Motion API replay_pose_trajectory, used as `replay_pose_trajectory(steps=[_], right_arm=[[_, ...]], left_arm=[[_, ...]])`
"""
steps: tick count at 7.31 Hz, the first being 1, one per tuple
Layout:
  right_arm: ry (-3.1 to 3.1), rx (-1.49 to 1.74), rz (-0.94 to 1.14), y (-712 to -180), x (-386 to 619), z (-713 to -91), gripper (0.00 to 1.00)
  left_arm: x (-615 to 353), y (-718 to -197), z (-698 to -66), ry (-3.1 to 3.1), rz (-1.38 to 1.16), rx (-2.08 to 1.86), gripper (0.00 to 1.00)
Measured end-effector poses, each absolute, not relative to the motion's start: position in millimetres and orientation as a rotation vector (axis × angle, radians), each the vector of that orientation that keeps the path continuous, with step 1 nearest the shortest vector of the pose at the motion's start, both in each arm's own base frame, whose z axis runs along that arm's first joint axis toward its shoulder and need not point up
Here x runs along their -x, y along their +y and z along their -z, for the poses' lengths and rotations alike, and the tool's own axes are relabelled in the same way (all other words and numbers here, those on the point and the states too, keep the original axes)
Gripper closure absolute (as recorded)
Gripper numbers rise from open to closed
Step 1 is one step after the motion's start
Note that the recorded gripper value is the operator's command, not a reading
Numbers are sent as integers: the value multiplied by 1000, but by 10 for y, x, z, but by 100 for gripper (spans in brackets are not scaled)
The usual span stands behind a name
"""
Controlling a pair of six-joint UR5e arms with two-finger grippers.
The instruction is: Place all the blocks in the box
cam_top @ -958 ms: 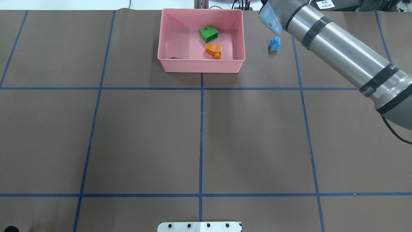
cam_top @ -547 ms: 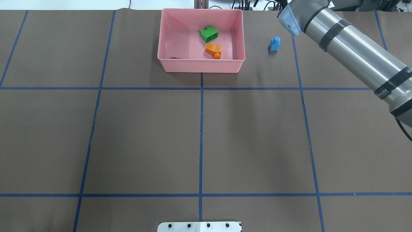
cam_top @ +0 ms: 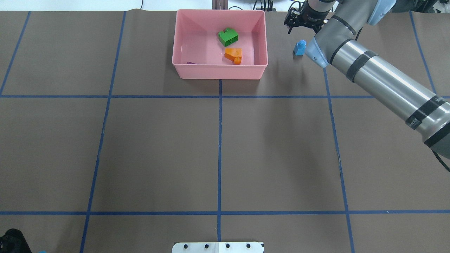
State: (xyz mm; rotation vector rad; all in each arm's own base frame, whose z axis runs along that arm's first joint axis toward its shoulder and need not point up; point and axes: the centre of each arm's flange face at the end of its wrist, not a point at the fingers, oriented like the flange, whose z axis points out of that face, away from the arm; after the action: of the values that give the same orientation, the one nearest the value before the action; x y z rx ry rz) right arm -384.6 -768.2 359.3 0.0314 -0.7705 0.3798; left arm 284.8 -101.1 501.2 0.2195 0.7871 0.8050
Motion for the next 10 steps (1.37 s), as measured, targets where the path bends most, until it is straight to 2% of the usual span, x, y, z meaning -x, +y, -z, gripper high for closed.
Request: replay_pose_trajectory(steps=[3,4,5,6,8,10], right_arm=[[-752,-67,-362,-7534,4028,-4105,2],[-745,-74,-357,-7498,4095,-4180,30],[-740,-80,-356,-7482,4140,-4195,86],[-737,-83,-354,-7473,4170,-4201,100],[-742,-92,-345,-7465,4203,-4186,100],[-774,-126,-344,-7564,4121,-3965,100]], left_arm=[[-2842,-1906,-4291,978,-633,-296,100],[-2930,-2331,-3991,998,-595,-337,100],[-3048,-2795,-3618,997,-570,-373,100],[-3163,-3206,-3253,986,-548,-398,100],[-3403,-4014,-2741,965,-476,-443,100],[-3746,-5067,-2240,947,-368,-471,100]])
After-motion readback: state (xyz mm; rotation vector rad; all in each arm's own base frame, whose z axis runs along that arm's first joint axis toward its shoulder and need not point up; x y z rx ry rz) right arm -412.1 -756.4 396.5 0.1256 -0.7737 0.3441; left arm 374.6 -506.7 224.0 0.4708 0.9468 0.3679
